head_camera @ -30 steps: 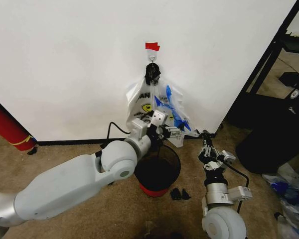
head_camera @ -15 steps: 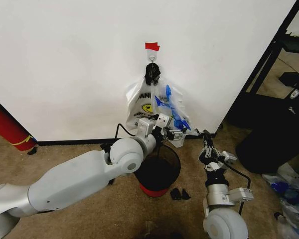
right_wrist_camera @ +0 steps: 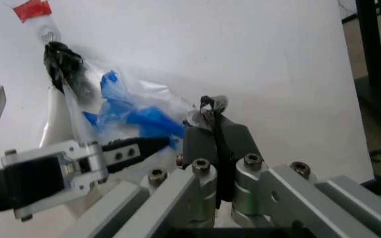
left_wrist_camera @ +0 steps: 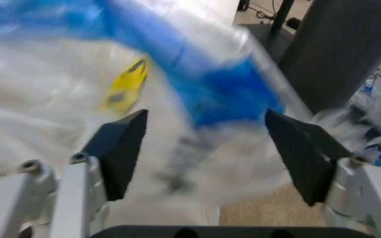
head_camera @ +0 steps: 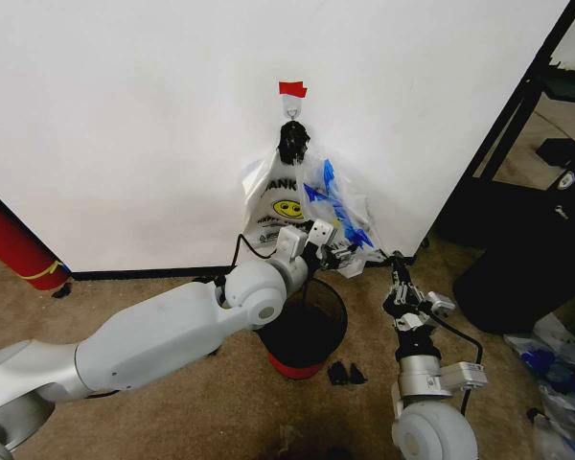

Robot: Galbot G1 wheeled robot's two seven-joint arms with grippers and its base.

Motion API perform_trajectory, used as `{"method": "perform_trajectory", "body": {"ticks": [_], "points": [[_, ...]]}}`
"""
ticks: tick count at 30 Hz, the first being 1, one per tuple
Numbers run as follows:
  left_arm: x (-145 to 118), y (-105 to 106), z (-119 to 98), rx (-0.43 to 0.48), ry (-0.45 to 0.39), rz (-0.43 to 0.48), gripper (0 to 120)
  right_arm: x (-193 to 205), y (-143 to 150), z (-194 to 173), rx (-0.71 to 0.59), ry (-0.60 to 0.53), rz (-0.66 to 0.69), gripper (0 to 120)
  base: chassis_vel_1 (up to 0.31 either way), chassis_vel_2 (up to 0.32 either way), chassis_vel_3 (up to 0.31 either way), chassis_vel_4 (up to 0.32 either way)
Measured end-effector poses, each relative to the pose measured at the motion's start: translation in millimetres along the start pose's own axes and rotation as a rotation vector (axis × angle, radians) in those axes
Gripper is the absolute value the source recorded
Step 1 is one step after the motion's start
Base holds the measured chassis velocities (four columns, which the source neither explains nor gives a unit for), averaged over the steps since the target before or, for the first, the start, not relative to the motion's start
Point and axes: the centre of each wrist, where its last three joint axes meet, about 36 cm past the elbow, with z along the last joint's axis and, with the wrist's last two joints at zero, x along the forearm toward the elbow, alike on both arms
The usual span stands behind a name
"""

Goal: Pick up the garbage bag from the wall and place it over the trash bin.

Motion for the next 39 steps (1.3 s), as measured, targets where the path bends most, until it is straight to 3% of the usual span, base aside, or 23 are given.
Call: {"method": "perform_trajectory", "body": {"ticks": [3, 9, 18, 23, 25, 34, 36, 39], "points": [[-7, 0, 2, 0.0, 0.014, -0.003, 82, 2, 0, 0, 0.0, 0.003, 0.002, 0, 0.0, 0.0, 0.0, 0.0], [-21, -2, 4, 0.01, 0.028, -0.029, 82, 3, 0, -3, 0.004, -0.005, 0.006, 0, 0.0, 0.0, 0.0, 0.0], [-8, 1, 10, -0.015, 0.036, -0.023, 55, 4, -3, -3, 0.024, -0.003, 0.014, 0, 0.0, 0.0, 0.0, 0.0], [-2, 2, 10, -0.02, 0.032, -0.024, 71, 4, -1, -2, 0.019, -0.003, 0.012, 0, 0.0, 0.0, 0.0, 0.0], [-2, 3, 12, -0.009, 0.028, -0.028, 72, 4, 0, -2, 0.016, -0.003, 0.01, 0, 0.0, 0.0, 0.0, 0.0], [5, 6, 17, -0.008, 0.044, -0.024, 40, 1, 2, -5, 0.003, -0.002, 0.016, 0, 0.0, 0.0, 0.0, 0.0], [7, 6, 18, -0.012, 0.047, -0.022, 39, 1, 1, -4, 0.005, 0.0, 0.016, 0, 0.0, 0.0, 0.0, 0.0], [11, 7, 19, -0.015, 0.052, -0.018, 51, 2, 0, -1, 0.006, 0.007, 0.019, 0, 0.0, 0.0, 0.0, 0.0]]}}
